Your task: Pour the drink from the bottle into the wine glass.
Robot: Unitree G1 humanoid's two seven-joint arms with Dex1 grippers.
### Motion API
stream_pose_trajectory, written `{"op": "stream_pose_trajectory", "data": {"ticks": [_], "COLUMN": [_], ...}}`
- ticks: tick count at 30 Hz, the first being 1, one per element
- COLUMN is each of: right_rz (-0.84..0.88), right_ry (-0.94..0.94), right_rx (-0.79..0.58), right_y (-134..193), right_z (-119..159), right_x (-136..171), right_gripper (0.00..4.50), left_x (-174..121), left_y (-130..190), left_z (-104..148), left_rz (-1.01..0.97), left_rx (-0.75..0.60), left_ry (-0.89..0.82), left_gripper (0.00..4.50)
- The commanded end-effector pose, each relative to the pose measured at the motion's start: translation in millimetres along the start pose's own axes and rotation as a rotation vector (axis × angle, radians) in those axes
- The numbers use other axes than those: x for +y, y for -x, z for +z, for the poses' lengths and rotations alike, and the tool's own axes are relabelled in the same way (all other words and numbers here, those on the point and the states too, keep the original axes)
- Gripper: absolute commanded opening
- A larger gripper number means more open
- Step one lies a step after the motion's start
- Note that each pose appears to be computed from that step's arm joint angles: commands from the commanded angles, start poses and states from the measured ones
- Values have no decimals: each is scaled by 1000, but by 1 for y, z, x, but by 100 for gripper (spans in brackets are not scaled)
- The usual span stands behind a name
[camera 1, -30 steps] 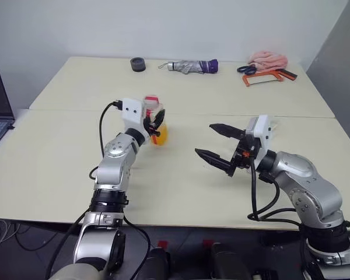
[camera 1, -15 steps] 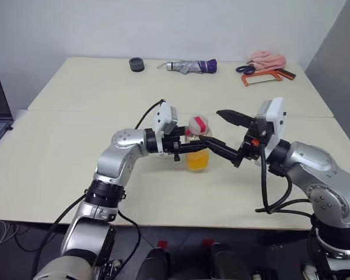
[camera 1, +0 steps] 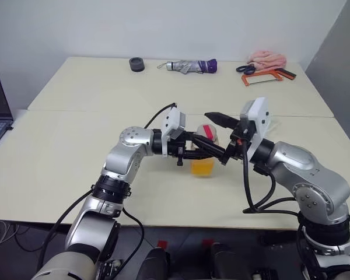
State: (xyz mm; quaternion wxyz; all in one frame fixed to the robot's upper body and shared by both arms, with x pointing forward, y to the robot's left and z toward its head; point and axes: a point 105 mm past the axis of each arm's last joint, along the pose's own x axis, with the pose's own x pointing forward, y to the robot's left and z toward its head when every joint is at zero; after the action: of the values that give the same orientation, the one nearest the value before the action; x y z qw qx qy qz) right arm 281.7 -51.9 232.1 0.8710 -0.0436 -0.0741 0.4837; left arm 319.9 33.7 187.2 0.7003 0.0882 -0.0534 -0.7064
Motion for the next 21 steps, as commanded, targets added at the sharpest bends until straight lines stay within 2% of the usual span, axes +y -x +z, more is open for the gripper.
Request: {"op": "stream_pose_trajectory", "data": {"ticks": [1, 3, 5, 8, 13, 15, 17, 21], "right_rz": [21, 28, 43, 201, 464, 457, 472, 309], "right_ry": [40, 47, 54, 97, 184, 185, 151, 160], "right_rx": [-6, -1, -6, -22, 119, 124, 121, 85], "right_y": [-1, -1, -1, 2, 15, 13, 18, 20], "right_z": [5, 4, 5, 11, 6, 12, 14, 12], "right_x": [3, 3, 3, 11, 3, -13, -14, -28], "right_gripper": [253, 195, 194, 194, 194, 194, 194, 194], "left_x": [1, 1, 1, -2, -9, -9, -6, -4], "left_y": [-1, -1, -1, 0, 1, 1, -1, -5], "left_z": [15, 17, 18, 19, 20, 21, 21, 18], "left_rz": [-3, -2, -3, -26, -104, -116, -103, -81], "left_rx": [-29, -35, -38, -37, -22, -20, -24, -20], "left_ry": [-60, -61, -61, -54, -48, -51, -48, -40], "left_gripper": [182, 182, 182, 182, 182, 182, 182, 182]}}
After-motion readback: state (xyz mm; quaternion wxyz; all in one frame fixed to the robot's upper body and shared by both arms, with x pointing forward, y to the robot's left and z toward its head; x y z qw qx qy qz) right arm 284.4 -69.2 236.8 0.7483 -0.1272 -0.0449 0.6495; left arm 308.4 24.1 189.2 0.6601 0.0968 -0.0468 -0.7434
